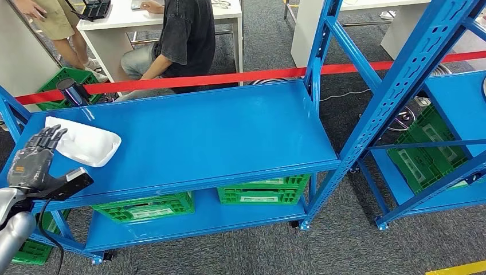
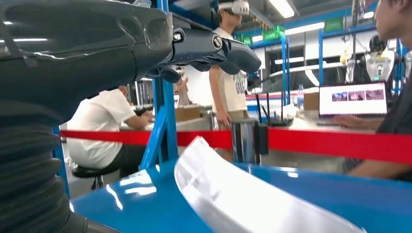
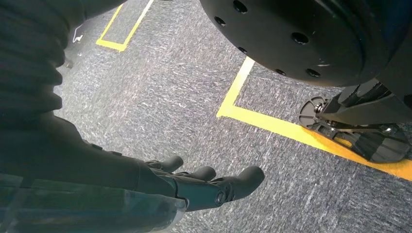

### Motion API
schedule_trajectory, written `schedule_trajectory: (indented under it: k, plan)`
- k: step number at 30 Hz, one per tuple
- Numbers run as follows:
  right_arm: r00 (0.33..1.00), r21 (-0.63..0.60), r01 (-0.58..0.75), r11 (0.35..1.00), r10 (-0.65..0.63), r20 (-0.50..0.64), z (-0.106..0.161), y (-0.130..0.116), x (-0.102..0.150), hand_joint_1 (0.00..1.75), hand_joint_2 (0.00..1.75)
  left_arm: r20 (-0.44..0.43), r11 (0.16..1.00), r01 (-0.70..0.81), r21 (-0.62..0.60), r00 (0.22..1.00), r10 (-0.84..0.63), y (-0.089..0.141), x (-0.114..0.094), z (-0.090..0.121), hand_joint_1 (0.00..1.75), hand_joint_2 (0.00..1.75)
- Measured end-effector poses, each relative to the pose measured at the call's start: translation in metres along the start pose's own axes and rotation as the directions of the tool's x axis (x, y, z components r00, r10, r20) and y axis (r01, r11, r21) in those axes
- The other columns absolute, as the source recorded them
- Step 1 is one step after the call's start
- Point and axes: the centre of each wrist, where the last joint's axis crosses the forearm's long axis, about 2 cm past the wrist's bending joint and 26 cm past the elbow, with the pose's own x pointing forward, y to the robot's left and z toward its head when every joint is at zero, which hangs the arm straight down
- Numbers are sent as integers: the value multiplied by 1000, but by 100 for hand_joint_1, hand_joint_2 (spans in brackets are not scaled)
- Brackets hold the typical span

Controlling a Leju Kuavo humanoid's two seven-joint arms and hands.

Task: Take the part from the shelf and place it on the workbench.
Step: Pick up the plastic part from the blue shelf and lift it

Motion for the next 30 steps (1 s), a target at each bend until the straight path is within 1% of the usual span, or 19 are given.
schedule_trajectory:
  k: [7,17,20,24,30]
  plan:
    - [1000,-1,-5,1000,5,0,0,-2,0,0,175,5,998,-40,-42,999,41,-10,12,5,0,175]
    - [1000,-3,-7,1000,7,0,0,-4,-1,0,175,2,997,-56,-62,998,56,-13,14,9,0,175]
    - [1000,1,-11,1000,11,-1,0,-4,0,0,175,-12,989,-79,-125,997,78,-15,14,9,0,175]
    - [1000,5,-15,1000,15,-8,0,-5,1,0,175,-69,960,-125,-251,991,111,-18,13,10,0,175]
    - [1000,3,-16,1000,16,-18,0,-5,4,0,175,-159,909,-185,-374,978,134,-13,2,-5,0,175]
